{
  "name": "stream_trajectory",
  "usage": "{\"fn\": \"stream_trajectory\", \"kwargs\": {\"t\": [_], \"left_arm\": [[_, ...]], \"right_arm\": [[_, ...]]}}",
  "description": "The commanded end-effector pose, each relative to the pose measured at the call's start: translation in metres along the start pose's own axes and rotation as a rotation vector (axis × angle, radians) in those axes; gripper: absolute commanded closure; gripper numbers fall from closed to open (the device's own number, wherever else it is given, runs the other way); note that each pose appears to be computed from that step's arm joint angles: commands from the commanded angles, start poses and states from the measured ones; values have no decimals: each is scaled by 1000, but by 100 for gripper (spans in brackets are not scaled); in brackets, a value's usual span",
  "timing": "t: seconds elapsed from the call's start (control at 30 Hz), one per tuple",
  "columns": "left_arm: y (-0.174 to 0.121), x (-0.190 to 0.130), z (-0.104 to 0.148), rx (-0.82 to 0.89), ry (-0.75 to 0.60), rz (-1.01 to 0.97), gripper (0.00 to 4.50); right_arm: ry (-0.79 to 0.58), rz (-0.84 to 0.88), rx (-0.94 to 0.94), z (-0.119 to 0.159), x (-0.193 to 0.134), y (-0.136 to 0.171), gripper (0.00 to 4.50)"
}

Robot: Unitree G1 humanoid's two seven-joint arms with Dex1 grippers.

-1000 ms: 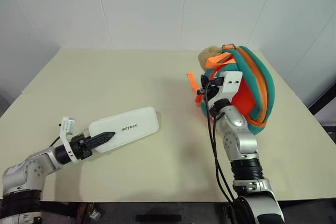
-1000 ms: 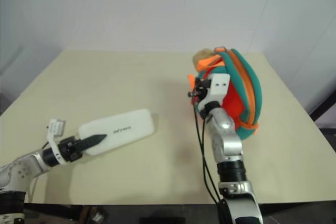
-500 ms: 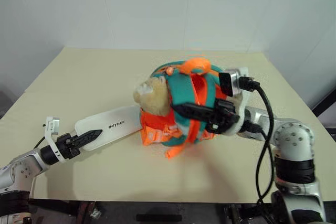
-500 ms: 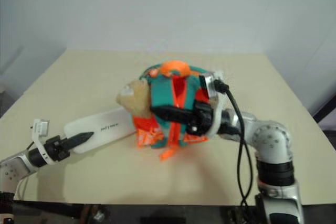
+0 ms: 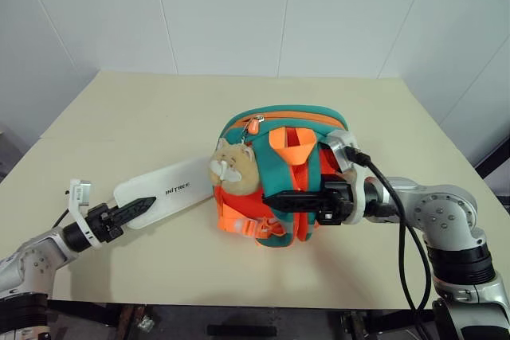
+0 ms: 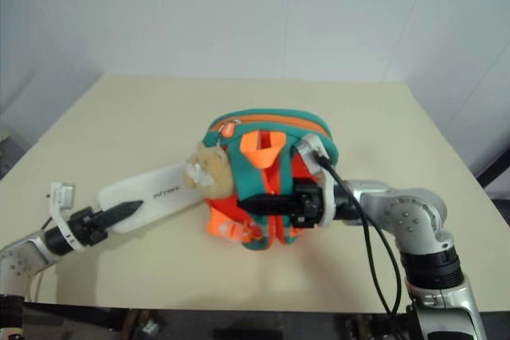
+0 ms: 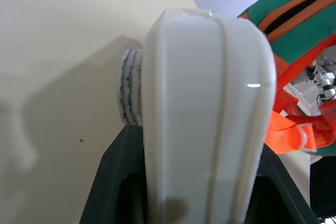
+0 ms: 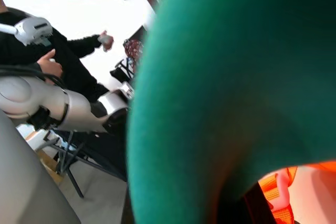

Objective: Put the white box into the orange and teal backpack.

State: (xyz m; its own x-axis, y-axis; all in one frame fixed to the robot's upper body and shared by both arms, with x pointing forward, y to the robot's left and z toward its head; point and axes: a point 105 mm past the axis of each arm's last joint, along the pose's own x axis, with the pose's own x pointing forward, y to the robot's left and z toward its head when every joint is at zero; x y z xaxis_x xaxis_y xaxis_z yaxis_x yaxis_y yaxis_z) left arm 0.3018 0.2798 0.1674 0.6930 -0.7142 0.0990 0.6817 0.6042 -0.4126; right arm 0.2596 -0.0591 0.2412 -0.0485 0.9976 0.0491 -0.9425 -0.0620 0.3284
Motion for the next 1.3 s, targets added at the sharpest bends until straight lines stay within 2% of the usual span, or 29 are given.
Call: {"fn": "stream_trajectory", "kwargs": {"t": [0.03,0.13,0.23,0.3,0.43,0.57,0.73,0.93,1.07,1.3], "left_arm": [[-32,-8,54,192,-125,-83,319],[-61,-1,83,281,-225,-179,319],[-88,0,96,319,-268,-261,319],[-103,-1,98,317,-272,-308,319],[-113,-1,95,289,-263,-343,319],[-125,2,82,220,-174,-436,319],[-119,6,80,251,-124,-425,319],[-98,22,75,428,-70,-371,319],[-89,28,70,532,31,-385,319],[-67,24,78,747,216,-353,319]], "right_arm": [[-7,-59,8,-1,-16,-16,443],[3,-99,17,-4,-25,-29,443],[12,-115,24,-5,-30,-36,443],[19,-115,28,-8,-31,-40,443],[23,-101,29,-9,-28,-42,443],[24,-82,19,-11,-21,-43,443],[18,-88,10,-10,-21,-46,443],[12,-86,0,-8,-19,-46,443],[10,-89,-3,-8,-20,-46,443],[-1,-102,-14,-7,-20,-49,443]]}}
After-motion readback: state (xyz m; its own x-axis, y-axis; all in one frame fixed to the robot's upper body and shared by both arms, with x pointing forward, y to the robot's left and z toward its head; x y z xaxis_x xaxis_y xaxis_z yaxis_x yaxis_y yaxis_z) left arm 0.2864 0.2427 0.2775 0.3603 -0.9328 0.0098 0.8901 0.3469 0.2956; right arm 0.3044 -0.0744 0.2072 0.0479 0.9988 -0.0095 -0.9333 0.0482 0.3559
